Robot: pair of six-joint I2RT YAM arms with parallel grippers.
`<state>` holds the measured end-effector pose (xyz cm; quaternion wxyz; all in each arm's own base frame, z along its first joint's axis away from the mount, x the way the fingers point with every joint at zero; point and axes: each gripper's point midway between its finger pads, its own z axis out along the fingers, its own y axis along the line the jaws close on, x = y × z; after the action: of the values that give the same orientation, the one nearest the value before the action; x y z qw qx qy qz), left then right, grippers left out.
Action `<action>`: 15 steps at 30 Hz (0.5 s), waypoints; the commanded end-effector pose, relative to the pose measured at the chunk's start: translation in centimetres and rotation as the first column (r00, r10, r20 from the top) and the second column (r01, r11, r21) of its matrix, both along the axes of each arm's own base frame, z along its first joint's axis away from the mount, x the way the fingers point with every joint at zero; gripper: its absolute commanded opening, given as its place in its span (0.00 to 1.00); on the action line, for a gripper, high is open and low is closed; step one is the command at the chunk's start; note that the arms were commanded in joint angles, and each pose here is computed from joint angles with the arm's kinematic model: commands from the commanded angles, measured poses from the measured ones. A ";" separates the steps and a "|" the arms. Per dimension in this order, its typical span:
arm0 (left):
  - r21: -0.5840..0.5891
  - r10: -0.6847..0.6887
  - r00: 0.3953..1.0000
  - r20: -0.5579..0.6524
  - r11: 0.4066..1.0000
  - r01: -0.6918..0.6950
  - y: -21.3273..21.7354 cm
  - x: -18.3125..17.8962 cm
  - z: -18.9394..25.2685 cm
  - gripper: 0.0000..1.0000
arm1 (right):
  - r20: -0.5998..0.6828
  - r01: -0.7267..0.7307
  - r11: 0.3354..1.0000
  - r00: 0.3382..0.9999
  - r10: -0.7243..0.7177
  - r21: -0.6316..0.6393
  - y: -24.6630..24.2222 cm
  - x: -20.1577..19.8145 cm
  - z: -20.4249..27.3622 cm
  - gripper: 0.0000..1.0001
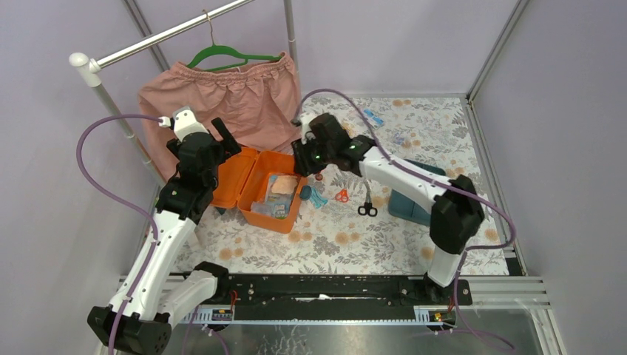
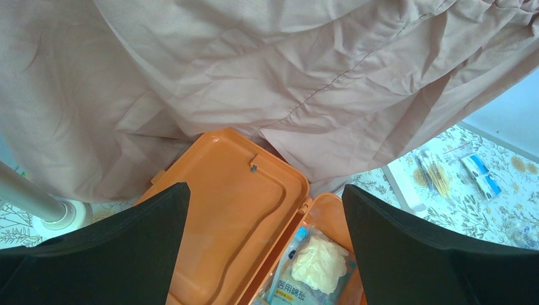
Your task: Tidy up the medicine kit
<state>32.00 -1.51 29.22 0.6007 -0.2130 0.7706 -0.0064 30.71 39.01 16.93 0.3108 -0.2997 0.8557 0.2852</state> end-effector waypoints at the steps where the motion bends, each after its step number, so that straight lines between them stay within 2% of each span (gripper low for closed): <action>1: 0.003 0.007 1.000 0.012 1.000 -0.007 0.0 -0.2 0.1 0.99 | 0.114 0.283 0.959 0.952 -0.284 0.022 -8.0 5.5 4.1 0.44; 5: 0.003 0.006 1.000 0.011 1.000 -0.006 0.0 -0.1 0.1 0.99 | 0.140 0.499 0.866 0.857 -0.496 0.018 -15.4 9.0 4.0 0.44; 9: 0.002 -0.001 1.000 0.009 1.000 0.001 -0.2 -0.1 0.0 0.99 | 0.177 0.652 0.757 0.751 -0.636 -0.042 -21.3 11.8 2.6 0.45; 13: 0.002 -0.004 1.000 0.008 1.000 0.004 -0.3 0.0 -0.1 0.99 | 0.156 0.769 0.633 0.639 -0.753 -0.093 -26.8 14.7 0.5 0.47; 15: 0.001 -0.009 1.000 0.009 1.000 0.009 -0.4 -0.1 0.0 0.99 | 0.146 0.797 0.590 0.604 -0.784 -0.128 -29.0 15.9 -0.8 0.50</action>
<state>31.99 -1.87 29.23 0.6007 -0.2087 0.7717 -0.0099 44.11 14.56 17.82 0.4177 0.0105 0.9049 0.0807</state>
